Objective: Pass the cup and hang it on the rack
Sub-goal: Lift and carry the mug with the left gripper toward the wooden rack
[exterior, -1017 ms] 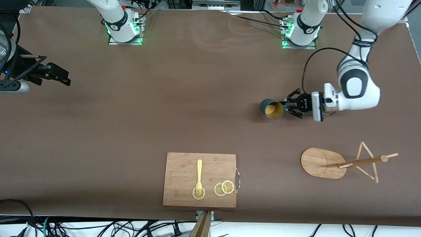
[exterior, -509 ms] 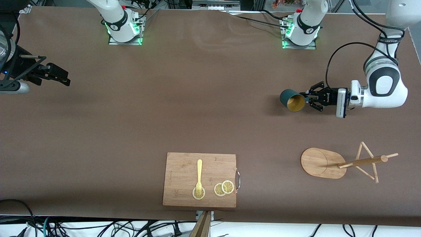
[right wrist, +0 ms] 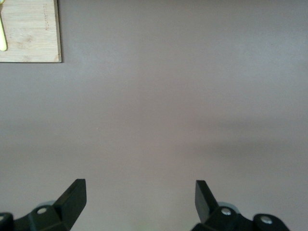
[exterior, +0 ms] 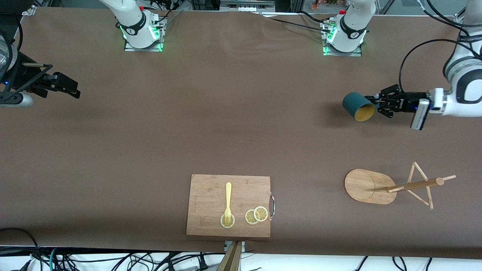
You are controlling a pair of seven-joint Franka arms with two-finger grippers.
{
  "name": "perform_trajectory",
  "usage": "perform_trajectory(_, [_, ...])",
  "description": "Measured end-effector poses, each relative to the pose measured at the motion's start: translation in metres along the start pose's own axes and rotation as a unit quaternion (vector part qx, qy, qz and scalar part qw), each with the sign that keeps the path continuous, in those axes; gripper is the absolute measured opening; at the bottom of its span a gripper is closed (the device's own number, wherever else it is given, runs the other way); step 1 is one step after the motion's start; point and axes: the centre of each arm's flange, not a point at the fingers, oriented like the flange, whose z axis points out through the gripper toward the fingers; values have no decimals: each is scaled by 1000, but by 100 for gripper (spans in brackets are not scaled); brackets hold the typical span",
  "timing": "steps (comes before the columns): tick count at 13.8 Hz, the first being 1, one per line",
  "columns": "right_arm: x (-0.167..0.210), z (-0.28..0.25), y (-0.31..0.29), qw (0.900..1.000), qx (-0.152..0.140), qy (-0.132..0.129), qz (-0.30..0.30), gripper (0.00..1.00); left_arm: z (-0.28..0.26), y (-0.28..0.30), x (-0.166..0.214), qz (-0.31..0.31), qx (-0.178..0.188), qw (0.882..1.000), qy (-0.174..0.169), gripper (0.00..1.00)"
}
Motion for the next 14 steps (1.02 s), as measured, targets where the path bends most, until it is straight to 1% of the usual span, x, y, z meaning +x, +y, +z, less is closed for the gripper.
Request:
perform_trajectory(3, [0,0,0,1000,0,-1,0,100,-29,8,24,-68,-3,998,2,21])
perform_trajectory(4, [0,0,0,1000,0,-1,0,100,-34,6,26,-90,-3,996,6,21])
perform_trajectory(6, [0,0,0,1000,0,-2,0,100,-40,2,29,-140,-11,990,25,21])
perform_trajectory(9, [0,0,0,1000,0,-2,0,100,-45,-10,29,-212,-41,974,69,21])
perform_trajectory(11, [0,0,0,1000,0,-2,0,100,-55,-16,40,-249,-59,961,104,21])
perform_trajectory(12, [0,0,0,1000,0,-2,0,100,-64,-19,50,-262,-63,956,114,21])
perform_trajectory(14, [0,0,0,1000,0,-2,0,100,-81,-22,63,-285,-70,948,121,21])
